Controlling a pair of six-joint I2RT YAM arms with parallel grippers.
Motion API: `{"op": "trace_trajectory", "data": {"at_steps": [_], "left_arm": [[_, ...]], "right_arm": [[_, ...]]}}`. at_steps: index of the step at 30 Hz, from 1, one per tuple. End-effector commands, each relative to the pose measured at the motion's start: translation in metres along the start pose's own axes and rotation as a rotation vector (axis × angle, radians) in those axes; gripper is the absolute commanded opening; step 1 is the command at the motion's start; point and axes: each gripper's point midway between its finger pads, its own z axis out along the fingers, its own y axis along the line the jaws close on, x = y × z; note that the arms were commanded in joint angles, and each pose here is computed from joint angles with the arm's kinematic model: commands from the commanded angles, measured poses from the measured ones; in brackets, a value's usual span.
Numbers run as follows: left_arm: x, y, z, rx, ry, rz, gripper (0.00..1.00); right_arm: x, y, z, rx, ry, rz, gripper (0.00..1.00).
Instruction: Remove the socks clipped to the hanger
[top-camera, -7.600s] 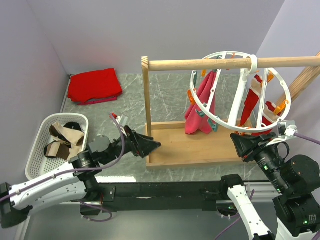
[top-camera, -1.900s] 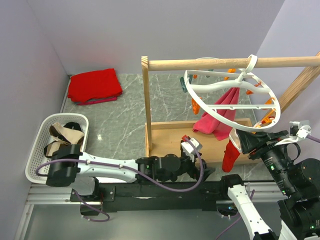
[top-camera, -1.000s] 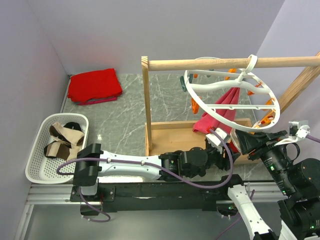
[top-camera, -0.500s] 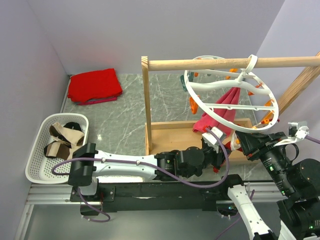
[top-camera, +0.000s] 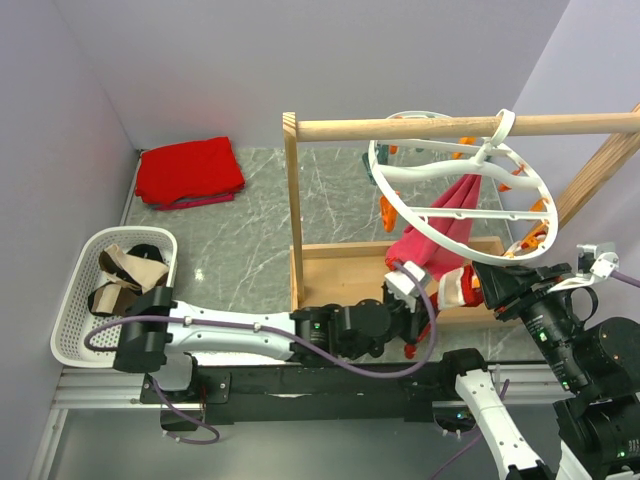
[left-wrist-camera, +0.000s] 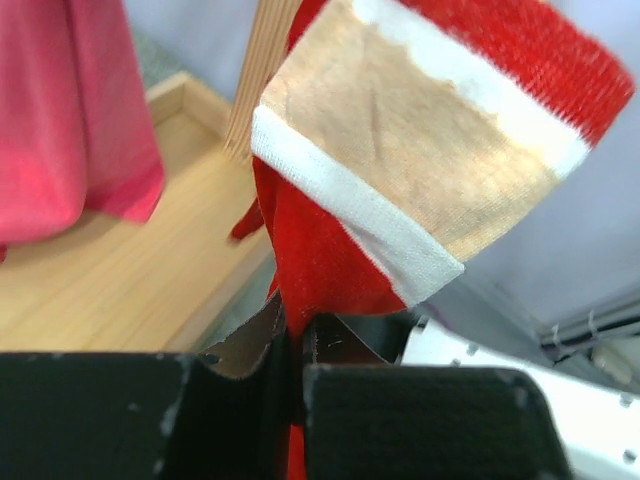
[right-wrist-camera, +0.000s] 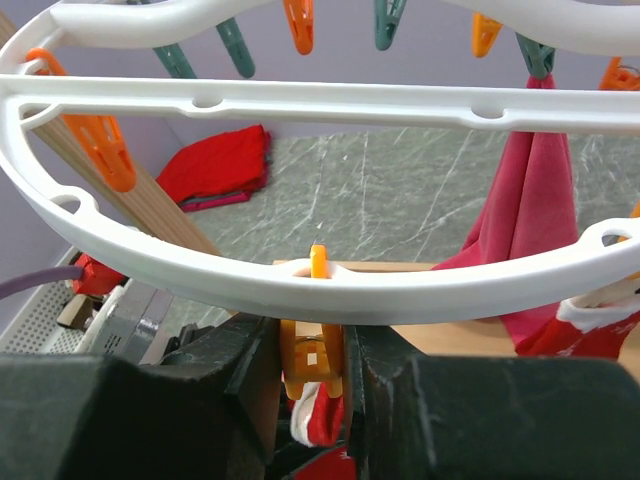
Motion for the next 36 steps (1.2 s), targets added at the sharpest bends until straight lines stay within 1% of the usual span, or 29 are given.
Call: {"op": "trace_trajectory", "data": {"at_steps": [1, 2, 3, 4, 5, 6, 7, 9, 11, 12, 13, 15, 16, 18, 19, 20, 23, 24, 25, 26, 27, 28, 30, 31, 32, 33, 34, 35, 36], "left_arm": [[-0.004, 0.011, -0.026, -0.025, 0.013, -0.061, 0.06], [0.005, 0.017, -0.029, -0.041, 0.041, -0.054, 0.06], [0.005, 0.02, -0.035, -0.045, 0.044, -0.064, 0.04], [0.02, 0.031, -0.041, -0.064, 0.074, -0.066, 0.03], [0.026, 0.035, -0.045, -0.069, 0.085, -0.073, 0.01], [0.023, 0.037, -0.053, -0.066, 0.075, -0.093, 0.01], [0.043, 0.052, -0.06, -0.095, 0.105, -0.107, 0.01], [0.06, 0.069, -0.077, -0.123, 0.125, -0.146, 0.01], [0.069, 0.087, -0.089, -0.18, 0.131, -0.167, 0.01], [0.074, 0.098, -0.099, -0.211, 0.134, -0.202, 0.01], [0.082, 0.111, -0.109, -0.257, 0.154, -0.194, 0.01], [0.082, 0.133, -0.125, -0.326, 0.132, -0.209, 0.01], [0.089, 0.146, -0.135, -0.371, 0.156, -0.179, 0.01], [0.082, 0.17, -0.152, -0.461, 0.119, -0.178, 0.01], [0.085, 0.188, -0.164, -0.526, 0.136, -0.152, 0.01], [0.077, 0.198, -0.173, -0.557, 0.112, -0.161, 0.01], [0.071, 0.236, -0.195, -0.674, 0.065, -0.211, 0.01], [0.069, 0.242, -0.203, -0.666, 0.045, -0.256, 0.01], [0.062, 0.255, -0.207, -0.69, 0.013, -0.293, 0.02], [0.048, 0.257, -0.211, -0.658, -0.047, -0.353, 0.01], [0.053, 0.259, -0.212, -0.629, -0.03, -0.376, 0.02], [0.041, 0.276, -0.215, -0.66, -0.083, -0.407, 0.02], [0.022, 0.284, -0.218, -0.655, -0.137, -0.434, 0.04], [0.012, 0.297, -0.222, -0.696, -0.163, -0.441, 0.04], [0.011, 0.306, -0.22, -0.733, -0.148, -0.426, 0.03], [-0.005, 0.31, -0.219, -0.754, -0.156, -0.398, 0.01], [-0.012, 0.328, -0.222, -0.823, -0.158, -0.398, 0.01], [-0.006, 0.344, -0.22, -0.901, -0.109, -0.387, 0.01], [-0.03, 0.35, -0.219, -0.939, -0.154, -0.419, 0.01]], "right_arm": [[-0.004, 0.003, 0.002, -0.023, -0.029, -0.006, 0.0], [-0.004, 0.003, 0.002, -0.024, -0.031, -0.005, 0.0], [-0.003, 0.003, 0.003, -0.026, -0.028, -0.004, 0.0], [-0.002, 0.002, 0.003, -0.023, -0.024, -0.004, 0.0], [-0.001, 0.002, 0.004, -0.025, -0.021, -0.003, 0.0], [0.0, 0.003, 0.005, -0.028, -0.019, -0.003, 0.0], [0.001, 0.002, 0.005, -0.028, -0.016, -0.001, 0.0], [0.002, 0.003, 0.006, -0.03, -0.013, 0.002, 0.0], [0.003, 0.003, 0.007, -0.031, -0.011, 0.001, 0.0], [0.003, 0.003, 0.006, -0.033, -0.011, 0.001, 0.0], [0.003, 0.002, 0.007, -0.031, -0.01, 0.0, 0.0], [0.003, 0.002, 0.006, -0.031, -0.011, -0.001, 0.0], [0.004, 0.002, 0.006, -0.03, -0.013, -0.002, 0.0], [0.005, 0.002, 0.006, -0.031, -0.011, -0.002, 0.0], [0.007, 0.001, 0.007, -0.03, -0.008, -0.002, 0.0], [0.008, 0.001, 0.007, -0.032, -0.004, -0.001, 0.0], [0.011, 0.0, 0.008, -0.028, 0.002, -0.001, 0.0], [0.011, -0.001, 0.009, -0.026, 0.003, -0.004, 0.0], [0.012, -0.001, 0.009, -0.025, 0.006, -0.002, 0.0], [0.011, -0.001, 0.009, -0.026, 0.003, -0.006, 0.0], [0.011, -0.001, 0.009, -0.027, 0.006, -0.005, 0.0], [0.011, -0.001, 0.009, -0.029, 0.004, -0.006, 0.0], [0.011, 0.0, 0.01, -0.031, 0.008, -0.005, 0.0], [0.011, 0.0, 0.009, -0.033, 0.007, -0.004, 0.0], [0.011, 0.0, 0.009, -0.035, 0.006, -0.004, 0.0], [0.012, 0.0, 0.01, -0.033, 0.007, -0.004, 0.0], [0.012, 0.0, 0.01, -0.032, 0.007, -0.004, 0.0], [0.012, 0.0, 0.01, -0.034, 0.008, -0.004, 0.0], [0.012, 0.0, 0.01, -0.032, 0.01, -0.005, 0.0]]}}
